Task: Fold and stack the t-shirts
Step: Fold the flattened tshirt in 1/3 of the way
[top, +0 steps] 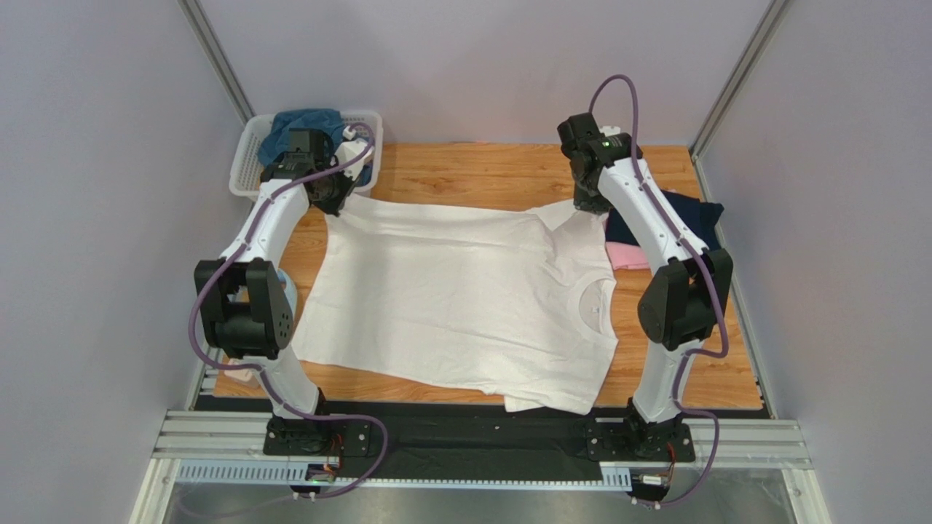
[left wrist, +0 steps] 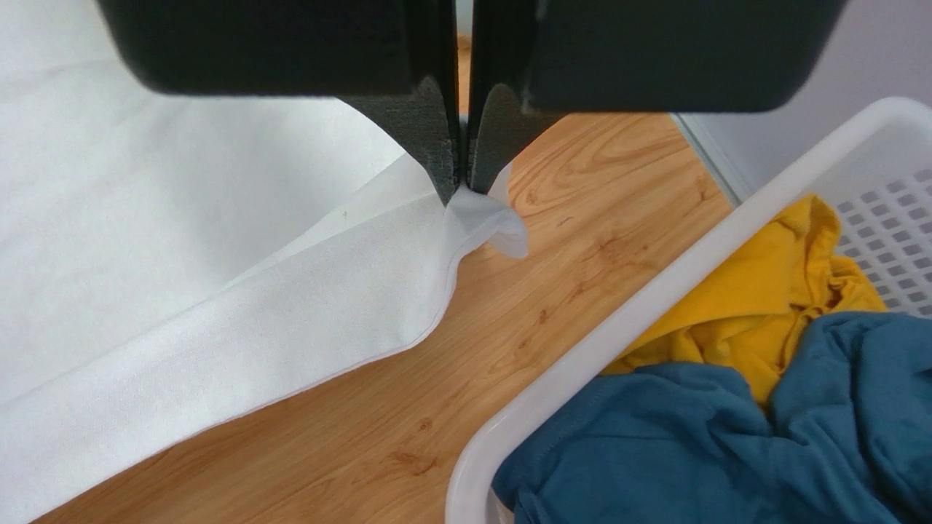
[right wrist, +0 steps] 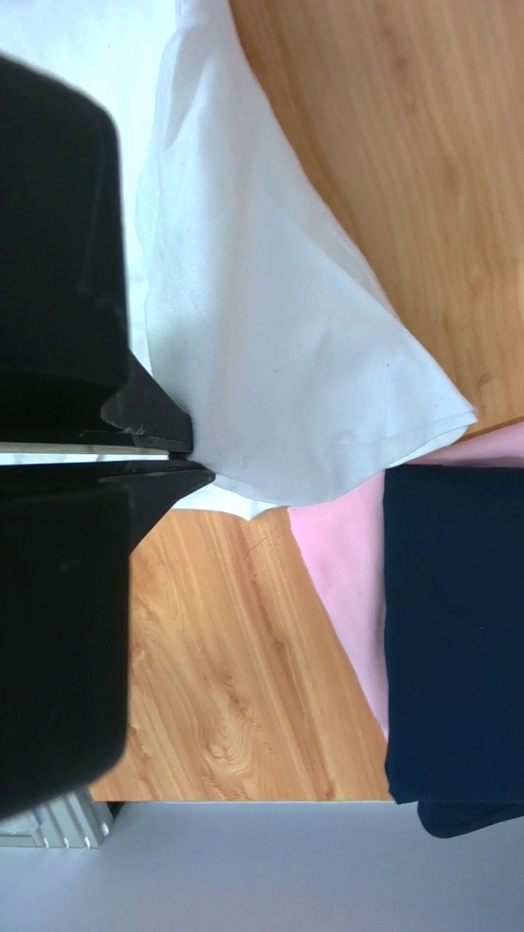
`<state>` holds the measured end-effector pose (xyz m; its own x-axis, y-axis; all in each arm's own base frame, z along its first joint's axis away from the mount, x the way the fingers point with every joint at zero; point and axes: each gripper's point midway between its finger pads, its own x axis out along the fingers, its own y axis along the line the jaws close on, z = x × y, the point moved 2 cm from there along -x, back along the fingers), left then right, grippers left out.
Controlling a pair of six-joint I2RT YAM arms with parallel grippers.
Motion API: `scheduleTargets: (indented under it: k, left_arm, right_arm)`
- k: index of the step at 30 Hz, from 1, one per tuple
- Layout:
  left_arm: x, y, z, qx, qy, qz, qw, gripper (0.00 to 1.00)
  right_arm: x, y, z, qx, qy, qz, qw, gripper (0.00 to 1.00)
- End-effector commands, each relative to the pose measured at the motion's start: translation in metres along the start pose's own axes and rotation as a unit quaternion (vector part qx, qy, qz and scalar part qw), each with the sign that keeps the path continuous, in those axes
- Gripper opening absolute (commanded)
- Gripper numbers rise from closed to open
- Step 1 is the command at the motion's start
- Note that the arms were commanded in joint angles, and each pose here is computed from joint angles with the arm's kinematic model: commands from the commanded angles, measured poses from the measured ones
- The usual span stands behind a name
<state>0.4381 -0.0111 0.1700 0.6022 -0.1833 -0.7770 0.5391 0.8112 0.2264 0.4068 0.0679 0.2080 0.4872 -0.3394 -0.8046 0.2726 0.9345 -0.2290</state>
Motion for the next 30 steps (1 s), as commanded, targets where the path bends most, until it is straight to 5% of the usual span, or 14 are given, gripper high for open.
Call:
scheduleTargets:
  k: [1,16,30]
  left_arm:
    - [-0.024,0.005,0.010,0.025,-0.030,0.022,0.999,0.00]
    - [-0.018,-0.024,-0.040,0.064,0.011,-0.007,0.998,0.00]
    - [-0.013,-0.018,-0.037,0.076,0.001,0.006,0.997,0.00]
  right_arm:
    - [-0.019,-0.018,-0.024,0.001,0.001,-0.027,1.000,0.00]
    - [-0.028,-0.038,-0.084,0.002,0.023,-0.029,0.999,0.00]
    - [-0.015,-0.020,-0.115,-0.023,0.053,-0.020,0.998,0.00]
